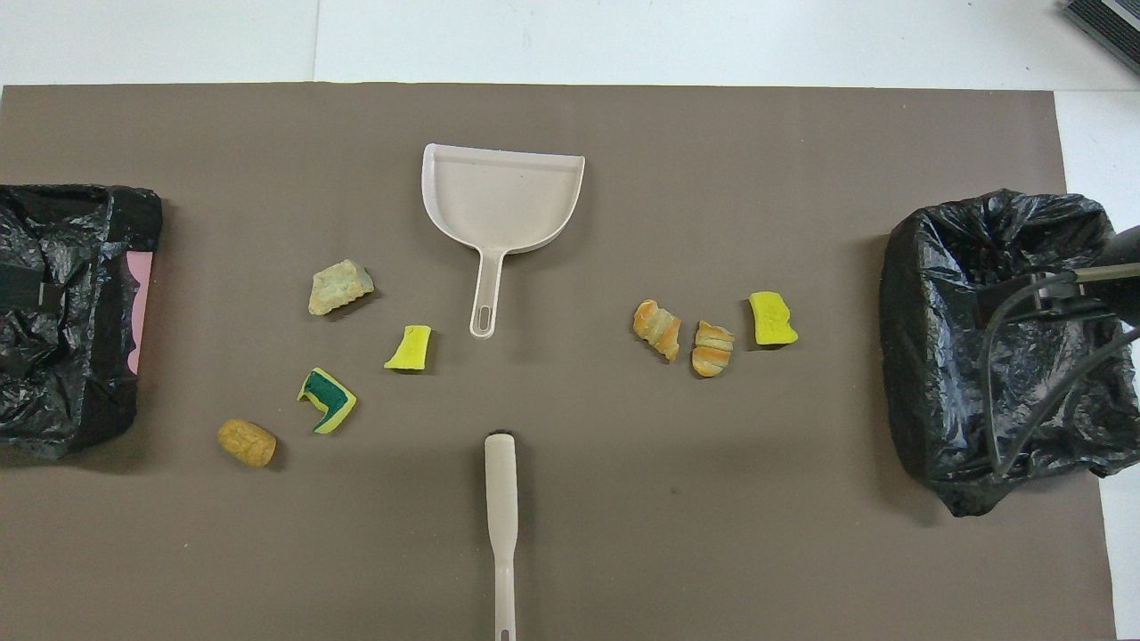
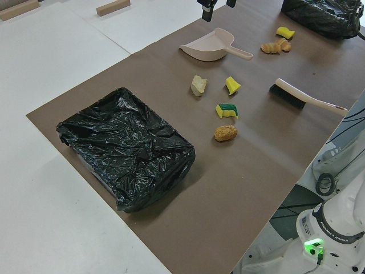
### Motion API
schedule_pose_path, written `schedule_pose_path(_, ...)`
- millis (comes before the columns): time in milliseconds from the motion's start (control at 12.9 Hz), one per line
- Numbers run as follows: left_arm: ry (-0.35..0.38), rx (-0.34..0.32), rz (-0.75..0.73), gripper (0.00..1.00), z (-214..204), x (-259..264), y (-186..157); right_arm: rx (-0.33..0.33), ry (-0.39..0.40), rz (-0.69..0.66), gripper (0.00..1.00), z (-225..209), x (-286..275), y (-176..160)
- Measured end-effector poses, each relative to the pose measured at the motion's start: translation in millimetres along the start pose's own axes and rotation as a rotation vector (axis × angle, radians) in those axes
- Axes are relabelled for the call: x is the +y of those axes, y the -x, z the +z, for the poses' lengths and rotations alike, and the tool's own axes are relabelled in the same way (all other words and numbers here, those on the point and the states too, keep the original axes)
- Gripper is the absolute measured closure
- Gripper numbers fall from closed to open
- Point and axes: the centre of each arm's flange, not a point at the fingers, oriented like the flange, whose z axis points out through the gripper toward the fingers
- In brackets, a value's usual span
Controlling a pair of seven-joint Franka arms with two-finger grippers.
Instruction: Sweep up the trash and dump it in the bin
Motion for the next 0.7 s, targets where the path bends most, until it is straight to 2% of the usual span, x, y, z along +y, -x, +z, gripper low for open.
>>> schedule_pose_path(389, 0.0, -0.005, -0.001, 0.0, 1, -1, 0, -0.013, -0.014, -0.054, 0.0, 28, -27, -44)
schedule_pose_path(700, 0.001, -0.014, -0.007, 0.0, 1, -3, 2, 0.002, -0.025, -0.122, 0.0, 61, -72, -75)
